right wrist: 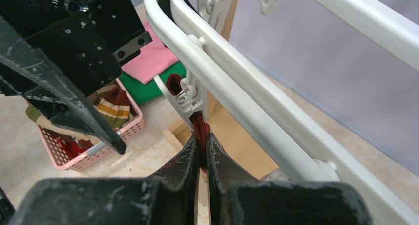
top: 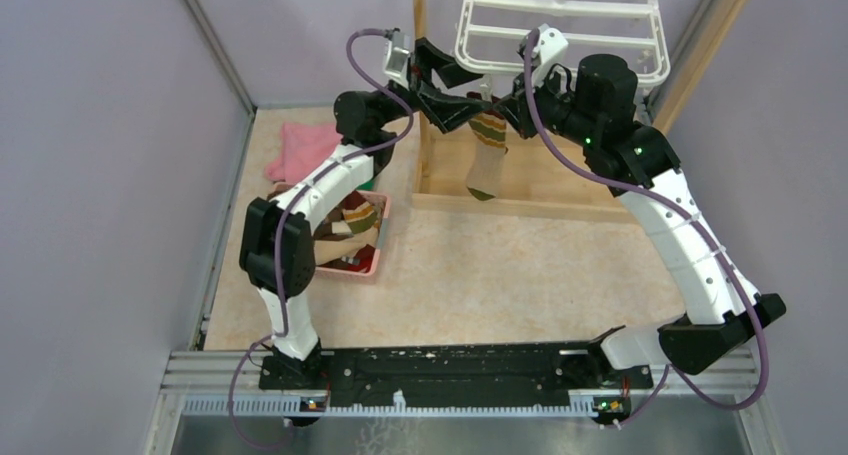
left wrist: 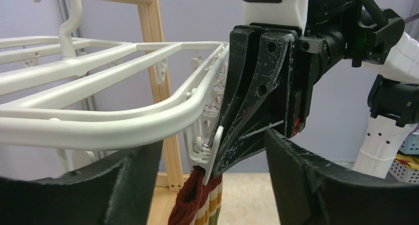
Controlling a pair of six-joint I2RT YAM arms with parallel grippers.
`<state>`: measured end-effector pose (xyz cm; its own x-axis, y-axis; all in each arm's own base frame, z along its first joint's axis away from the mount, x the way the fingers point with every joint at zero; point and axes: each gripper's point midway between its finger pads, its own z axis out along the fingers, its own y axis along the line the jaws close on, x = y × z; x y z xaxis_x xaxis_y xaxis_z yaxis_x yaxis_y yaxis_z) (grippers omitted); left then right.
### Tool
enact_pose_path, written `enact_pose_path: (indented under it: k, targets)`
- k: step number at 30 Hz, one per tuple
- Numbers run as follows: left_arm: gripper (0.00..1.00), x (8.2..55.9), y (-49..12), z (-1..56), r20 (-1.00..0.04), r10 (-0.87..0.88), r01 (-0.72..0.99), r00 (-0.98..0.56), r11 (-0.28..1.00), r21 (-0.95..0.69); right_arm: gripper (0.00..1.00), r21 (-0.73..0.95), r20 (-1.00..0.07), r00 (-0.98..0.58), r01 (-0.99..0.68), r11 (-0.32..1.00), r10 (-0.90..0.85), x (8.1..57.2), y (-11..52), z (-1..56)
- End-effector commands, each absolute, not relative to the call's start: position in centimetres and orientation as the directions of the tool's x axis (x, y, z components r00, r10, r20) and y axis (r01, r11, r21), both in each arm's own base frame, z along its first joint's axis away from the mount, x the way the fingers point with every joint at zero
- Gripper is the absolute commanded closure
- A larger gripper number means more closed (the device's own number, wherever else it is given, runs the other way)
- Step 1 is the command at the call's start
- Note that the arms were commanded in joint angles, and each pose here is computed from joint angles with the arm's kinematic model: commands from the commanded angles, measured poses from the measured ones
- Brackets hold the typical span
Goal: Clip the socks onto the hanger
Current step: Clamp the sock onto the hanger, then pick up the sock from the bin.
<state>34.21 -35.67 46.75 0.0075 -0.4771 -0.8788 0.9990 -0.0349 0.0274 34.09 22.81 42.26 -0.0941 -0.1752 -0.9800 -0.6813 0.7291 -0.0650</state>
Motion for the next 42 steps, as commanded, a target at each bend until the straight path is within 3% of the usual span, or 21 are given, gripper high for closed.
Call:
enact_pose_path:
  k: [1, 6, 12, 16, 25, 31, 36, 42]
  targets:
    - [0.14, 31.8, -34.2, 49.5, -0.851, -0.516, 0.995, 0.092, 0.01, 0.101, 0.9, -0.136, -0.987, 0.035, -0.686, 0.715, -0.154, 32.3, 22.4, 46.3]
    - [0.02, 31.8, -33.0, 48.4, -0.863, -0.493, 0.991, 0.11, 0.121, 0.058, 0.71, -0.211, -0.972, 0.073, -0.687, 0.695, -0.223, 31.7, 21.7, 46.1]
    - [0.01, 30.3, -31.5, 46.4, -0.895, -0.432, 0.98, 0.115, 0.195, 0.032, 0.38, -0.303, -0.938, 0.128, -0.757, 0.579, -0.322, 28.9, 21.3, 44.7]
    - [0.01, 28.7, -29.7, 45.2, -0.904, -0.399, 0.961, 0.15, 0.272, 0.04, 0.25, -0.314, -0.924, 0.151, -0.824, 0.472, -0.35, 26.2, 20.6, 42.9]
    - [0.01, 25.7, -26.8, 36.9, -0.951, -0.304, 0.931, 0.053, 0.359, -0.063, 0.11, -0.249, -0.909, 0.152, -0.945, 0.214, -0.387, 19.7, 19.1, 34.9]
    - [0.01, 26.0, -23.7, 29.7, -0.964, -0.258, 0.821, -0.067, 0.534, -0.2, 0.02, -0.144, -0.936, 0.139, -0.99, -0.007, -0.324, 15.8, 19.6, 26.7]
    - [0.01, 28.0, -19.8, 23.8, -0.956, -0.195, 0.589, -0.219, 0.754, -0.289, 0.01, -0.097, -0.927, 0.083, -0.995, 0.02, -0.366, 16.2, 19.2, 22.0]
    - [0.01, 30.5, -15.6, 19.1, -0.927, 0.029, 0.367, -0.375, 0.922, -0.119, 0.01, -0.086, -0.907, 0.048, -0.994, 0.072, -0.419, 16.8, 18.5, 19.0]
